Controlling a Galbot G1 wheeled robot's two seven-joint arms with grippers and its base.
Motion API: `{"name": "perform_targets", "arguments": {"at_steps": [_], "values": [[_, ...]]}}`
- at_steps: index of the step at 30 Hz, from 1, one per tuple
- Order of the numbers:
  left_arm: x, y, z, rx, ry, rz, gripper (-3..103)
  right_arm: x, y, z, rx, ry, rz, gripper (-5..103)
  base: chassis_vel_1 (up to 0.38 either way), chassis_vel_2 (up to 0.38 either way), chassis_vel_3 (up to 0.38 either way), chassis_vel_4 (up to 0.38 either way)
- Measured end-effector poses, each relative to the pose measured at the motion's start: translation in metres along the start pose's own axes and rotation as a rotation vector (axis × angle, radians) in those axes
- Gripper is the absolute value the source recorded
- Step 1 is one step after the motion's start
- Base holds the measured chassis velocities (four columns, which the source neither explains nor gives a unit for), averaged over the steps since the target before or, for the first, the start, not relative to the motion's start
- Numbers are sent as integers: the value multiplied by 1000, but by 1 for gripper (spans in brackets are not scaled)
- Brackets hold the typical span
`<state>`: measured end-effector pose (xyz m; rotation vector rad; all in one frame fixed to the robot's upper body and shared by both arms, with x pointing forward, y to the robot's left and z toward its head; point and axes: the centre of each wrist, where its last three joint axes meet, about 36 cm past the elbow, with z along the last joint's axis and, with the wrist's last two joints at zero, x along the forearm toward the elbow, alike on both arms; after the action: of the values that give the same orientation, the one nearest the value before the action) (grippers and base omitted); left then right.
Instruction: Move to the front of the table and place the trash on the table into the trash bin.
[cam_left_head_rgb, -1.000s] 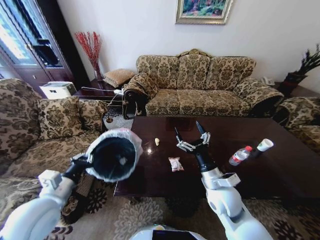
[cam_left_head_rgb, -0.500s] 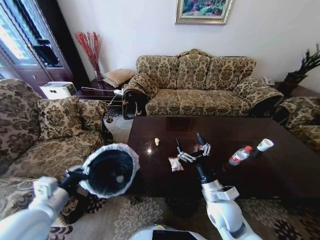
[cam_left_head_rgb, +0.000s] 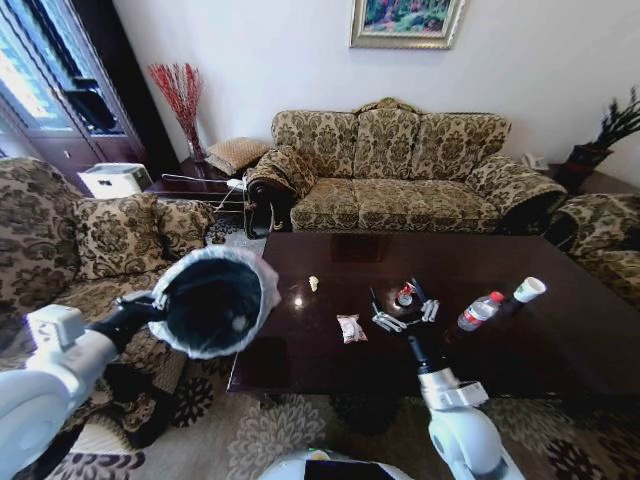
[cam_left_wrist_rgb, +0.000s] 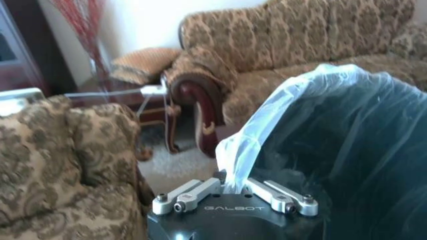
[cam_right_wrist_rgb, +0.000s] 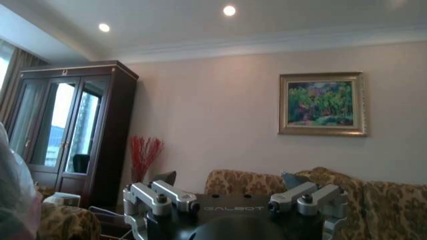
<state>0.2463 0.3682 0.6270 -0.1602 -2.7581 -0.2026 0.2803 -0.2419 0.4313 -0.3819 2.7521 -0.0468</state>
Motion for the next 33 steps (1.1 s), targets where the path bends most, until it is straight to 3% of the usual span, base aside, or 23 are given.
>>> {"name": "perform_targets", "arguments": {"at_steps": [7,11,18,24,33], "values": [[-2,0,-9,-30,23,36,0,2,-11,7,14,21,35,100,0,0,0,0],[-4,1,-17,-58,31,70,0,18,-11,20,58,123,61,100,0,0,0,0],[-21,6,-19,-57,79,118,0,24,10,37,20,289,128,100,0,0,0,0],[-37,13,-11,-102,82,99,0,10,17,65,-8,377,160,100,0,0,0,0],[-52,30,-3,-98,111,78,0,-8,36,94,-32,491,147,100,0,0,0,0]]}}
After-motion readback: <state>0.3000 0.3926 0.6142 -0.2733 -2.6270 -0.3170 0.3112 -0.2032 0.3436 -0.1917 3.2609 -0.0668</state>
